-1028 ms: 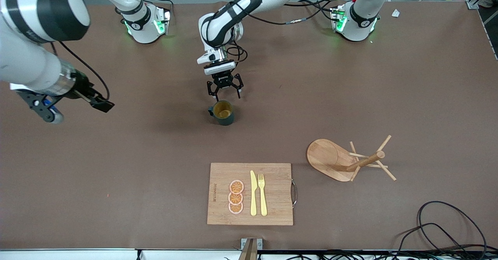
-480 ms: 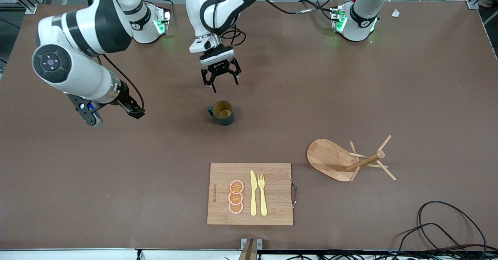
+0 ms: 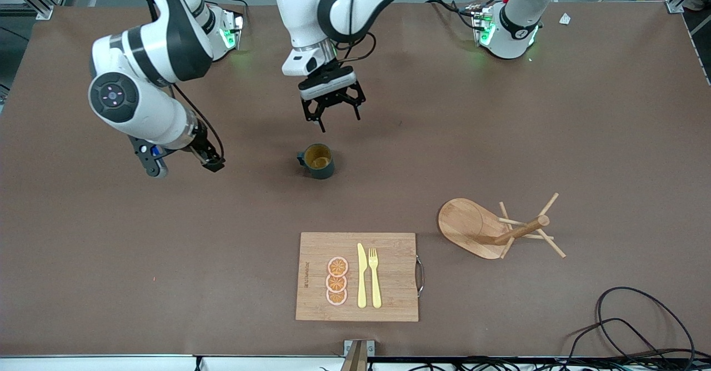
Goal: Transfer cup from left to right arm and place
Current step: 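Raise the left gripper while the right gripper reaches the mug, then grasp the mug rim with the right gripper while the left gripper withdraws, then carry the mug with the right gripper away from the stand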
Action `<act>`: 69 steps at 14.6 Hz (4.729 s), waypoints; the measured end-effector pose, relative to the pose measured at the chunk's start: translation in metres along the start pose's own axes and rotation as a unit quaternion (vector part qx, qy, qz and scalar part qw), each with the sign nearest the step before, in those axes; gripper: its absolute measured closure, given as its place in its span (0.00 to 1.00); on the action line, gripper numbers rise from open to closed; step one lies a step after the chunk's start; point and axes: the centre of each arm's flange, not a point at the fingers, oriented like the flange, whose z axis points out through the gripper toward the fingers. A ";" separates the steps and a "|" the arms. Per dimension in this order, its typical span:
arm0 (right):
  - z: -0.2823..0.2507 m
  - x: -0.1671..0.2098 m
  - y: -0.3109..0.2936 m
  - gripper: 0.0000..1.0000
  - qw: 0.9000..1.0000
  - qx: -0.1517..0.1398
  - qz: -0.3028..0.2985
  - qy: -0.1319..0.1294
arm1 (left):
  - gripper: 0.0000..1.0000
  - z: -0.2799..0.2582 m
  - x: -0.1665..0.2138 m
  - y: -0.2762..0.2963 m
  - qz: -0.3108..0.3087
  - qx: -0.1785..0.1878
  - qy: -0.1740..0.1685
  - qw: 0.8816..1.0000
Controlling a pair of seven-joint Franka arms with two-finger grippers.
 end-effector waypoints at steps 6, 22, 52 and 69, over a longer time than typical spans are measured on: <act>0.045 -0.101 -0.021 0.00 0.996 0.042 0.077 -0.005 | 0.00 0.017 0.125 -0.058 0.056 -0.002 -0.071 0.996; 0.173 -0.210 -0.050 0.00 0.977 0.047 0.209 0.012 | 0.00 0.063 0.369 -0.293 0.135 -0.037 -0.199 0.970; 0.109 0.003 -0.035 0.95 0.964 0.027 -0.264 0.011 | 0.00 -0.019 0.408 -0.501 0.168 -0.099 -0.223 0.955; 0.153 0.221 0.123 0.95 0.997 0.057 -0.058 -0.009 | 0.00 -0.008 0.410 -0.497 0.168 -0.099 -0.228 0.954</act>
